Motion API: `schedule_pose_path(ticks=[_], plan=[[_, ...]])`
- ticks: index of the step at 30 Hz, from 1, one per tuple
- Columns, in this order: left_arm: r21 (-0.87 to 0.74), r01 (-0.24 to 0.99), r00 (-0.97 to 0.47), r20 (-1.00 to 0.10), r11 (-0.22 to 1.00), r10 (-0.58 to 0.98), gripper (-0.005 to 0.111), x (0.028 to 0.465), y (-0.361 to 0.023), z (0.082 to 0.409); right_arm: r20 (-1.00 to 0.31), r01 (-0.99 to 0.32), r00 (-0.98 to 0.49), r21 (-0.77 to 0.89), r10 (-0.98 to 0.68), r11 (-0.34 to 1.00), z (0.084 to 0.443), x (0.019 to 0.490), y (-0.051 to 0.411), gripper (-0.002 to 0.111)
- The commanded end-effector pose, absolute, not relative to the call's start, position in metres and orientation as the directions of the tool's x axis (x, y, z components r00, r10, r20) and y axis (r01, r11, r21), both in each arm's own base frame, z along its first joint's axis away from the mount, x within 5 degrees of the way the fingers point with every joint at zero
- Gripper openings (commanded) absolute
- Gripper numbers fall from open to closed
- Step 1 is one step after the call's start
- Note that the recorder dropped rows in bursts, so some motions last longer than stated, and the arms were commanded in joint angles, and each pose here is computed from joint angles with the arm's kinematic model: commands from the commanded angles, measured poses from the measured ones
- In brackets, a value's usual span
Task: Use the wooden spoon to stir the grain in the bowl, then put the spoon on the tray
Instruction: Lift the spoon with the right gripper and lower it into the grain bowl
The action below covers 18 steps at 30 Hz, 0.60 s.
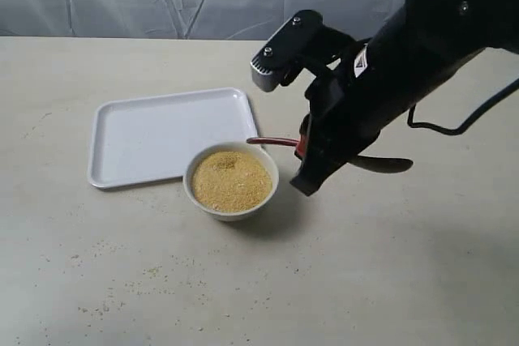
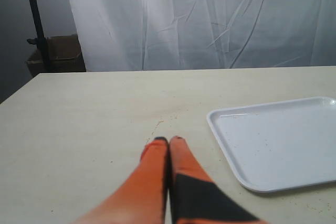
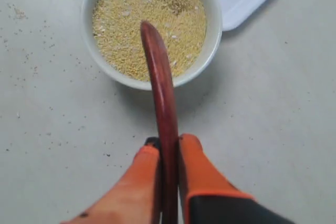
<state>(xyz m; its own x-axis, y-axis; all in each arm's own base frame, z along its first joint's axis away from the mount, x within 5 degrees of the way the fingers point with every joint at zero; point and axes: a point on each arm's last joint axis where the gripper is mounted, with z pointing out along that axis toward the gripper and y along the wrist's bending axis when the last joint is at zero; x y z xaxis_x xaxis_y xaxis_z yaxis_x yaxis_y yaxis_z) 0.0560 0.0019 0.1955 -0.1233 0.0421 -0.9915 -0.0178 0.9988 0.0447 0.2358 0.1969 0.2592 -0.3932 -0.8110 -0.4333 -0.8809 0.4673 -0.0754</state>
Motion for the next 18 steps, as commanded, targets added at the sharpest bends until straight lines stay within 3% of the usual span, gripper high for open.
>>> schedule_pose_path(ticks=[1, 3, 5, 9, 13, 18], plan=[[0.038, -0.019, -0.119, -0.992, 0.999, 0.036, 0.0, 0.056, 0.002, 0.194, -0.457, -0.85, -0.45, -0.045, -0.767, 0.525, 0.263, 0.236, 0.198, 0.0], [0.038, -0.019, -0.119, -0.992, 0.999, 0.036, 0.0, 0.056, 0.002, 0.194, -0.553, -0.738, -0.57, 0.019, -0.608, 0.675, 0.267, 0.244, 0.203, 0.0], [0.038, -0.019, -0.119, -0.992, 0.999, 0.036, 0.0, 0.056, 0.002, 0.194, -0.625, -0.533, -0.71, 0.175, -0.324, 0.828, 0.264, 0.259, 0.211, 0.0], [0.038, -0.019, -0.119, -0.992, 0.999, 0.036, 0.0, 0.056, 0.002, 0.194, -0.598, -0.309, -0.8, 0.347, -0.046, 0.885, 0.235, 0.276, 0.231, -0.001], [0.038, -0.019, -0.119, -0.992, 0.999, 0.036, 0.0, 0.056, 0.002, 0.194, -0.566, -0.189, -0.816, 0.457, 0.12, 0.869, 0.2, 0.283, 0.258, -0.001], [0.038, -0.019, -0.119, -0.992, 0.999, 0.036, 0.0, 0.056, 0.002, 0.194, -0.554, -0.177, -0.82, 0.484, 0.143, 0.857, 0.173, 0.291, 0.268, -0.001]])
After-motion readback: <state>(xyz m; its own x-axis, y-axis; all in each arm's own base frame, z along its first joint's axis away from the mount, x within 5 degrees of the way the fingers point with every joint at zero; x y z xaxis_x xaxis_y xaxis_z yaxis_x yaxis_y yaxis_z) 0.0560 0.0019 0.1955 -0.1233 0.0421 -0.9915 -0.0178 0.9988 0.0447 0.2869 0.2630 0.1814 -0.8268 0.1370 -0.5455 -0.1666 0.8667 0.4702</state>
